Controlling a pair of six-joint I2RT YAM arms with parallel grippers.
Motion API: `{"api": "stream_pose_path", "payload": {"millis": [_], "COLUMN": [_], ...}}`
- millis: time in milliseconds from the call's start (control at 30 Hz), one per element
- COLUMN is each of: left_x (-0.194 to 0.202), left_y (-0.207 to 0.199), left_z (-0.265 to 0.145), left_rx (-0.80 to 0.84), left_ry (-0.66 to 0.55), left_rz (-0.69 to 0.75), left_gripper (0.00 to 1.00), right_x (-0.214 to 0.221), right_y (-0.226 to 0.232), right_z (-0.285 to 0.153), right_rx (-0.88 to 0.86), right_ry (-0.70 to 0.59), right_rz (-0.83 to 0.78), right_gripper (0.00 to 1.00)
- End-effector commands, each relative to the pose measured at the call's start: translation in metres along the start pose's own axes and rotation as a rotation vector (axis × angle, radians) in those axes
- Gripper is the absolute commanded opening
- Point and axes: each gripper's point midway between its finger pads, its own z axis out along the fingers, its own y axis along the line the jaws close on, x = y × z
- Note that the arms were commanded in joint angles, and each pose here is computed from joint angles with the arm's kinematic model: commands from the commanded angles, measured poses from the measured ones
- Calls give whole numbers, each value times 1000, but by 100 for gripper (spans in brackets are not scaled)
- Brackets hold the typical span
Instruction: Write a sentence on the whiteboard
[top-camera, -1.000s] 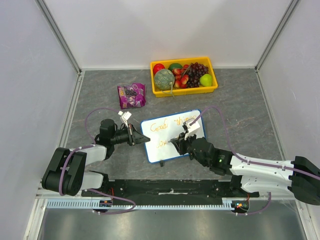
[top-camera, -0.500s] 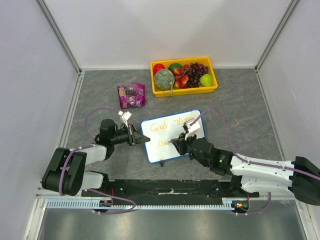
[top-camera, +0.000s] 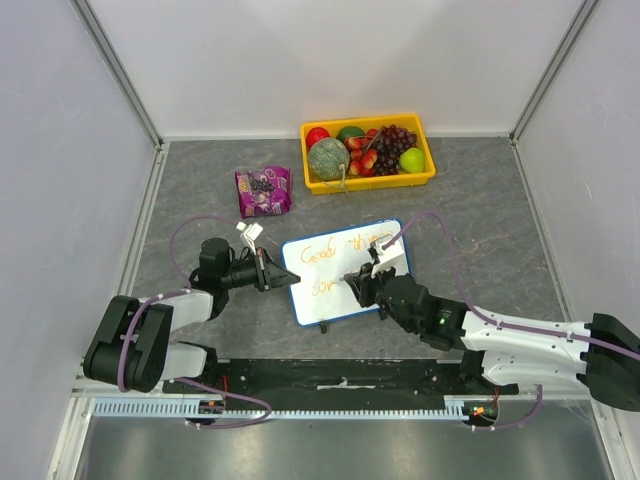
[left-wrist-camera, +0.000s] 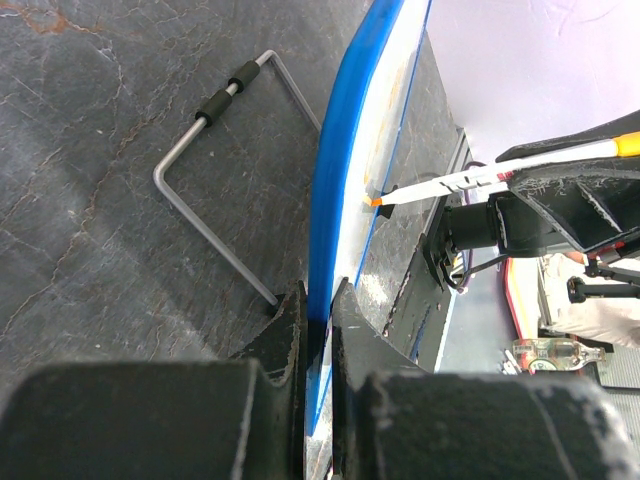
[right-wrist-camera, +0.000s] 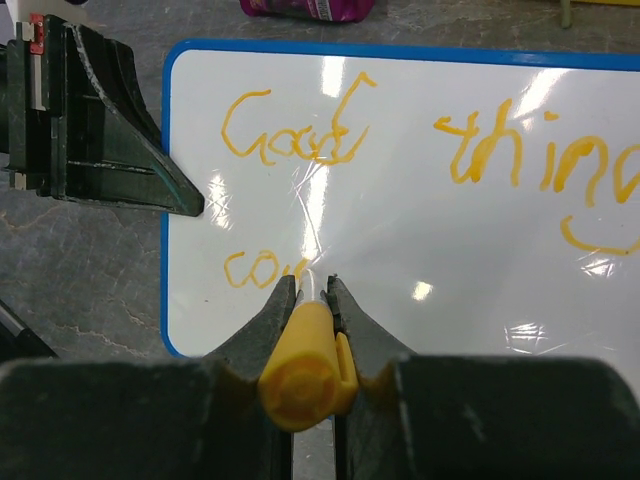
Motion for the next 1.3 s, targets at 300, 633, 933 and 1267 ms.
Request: {"api": "stream_pose_path", "payload": {"millis": [300,633,933,1267], "left_x": [0,0,0,0], "left_y": [33,33,33,33], "left_z": [-2,-2,-2,-2], "left_rx": [-165,-164,-164,-164], "left_ry": [-36,-37,-37,-38], "left_rz": [-25,-24,-22,-21], "left_gripper": [2,2,2,2], "right_x": [8,25,6,-19], "right_y": [-13,-13,-11,-12], "right_z": [-4,-6,0,2], "right_rx": [40,14,39,82], "right_ry": [37,83,37,-27], "right_rz": [-26,-28,-31,-25], "right_gripper": [0,0,0,0]}}
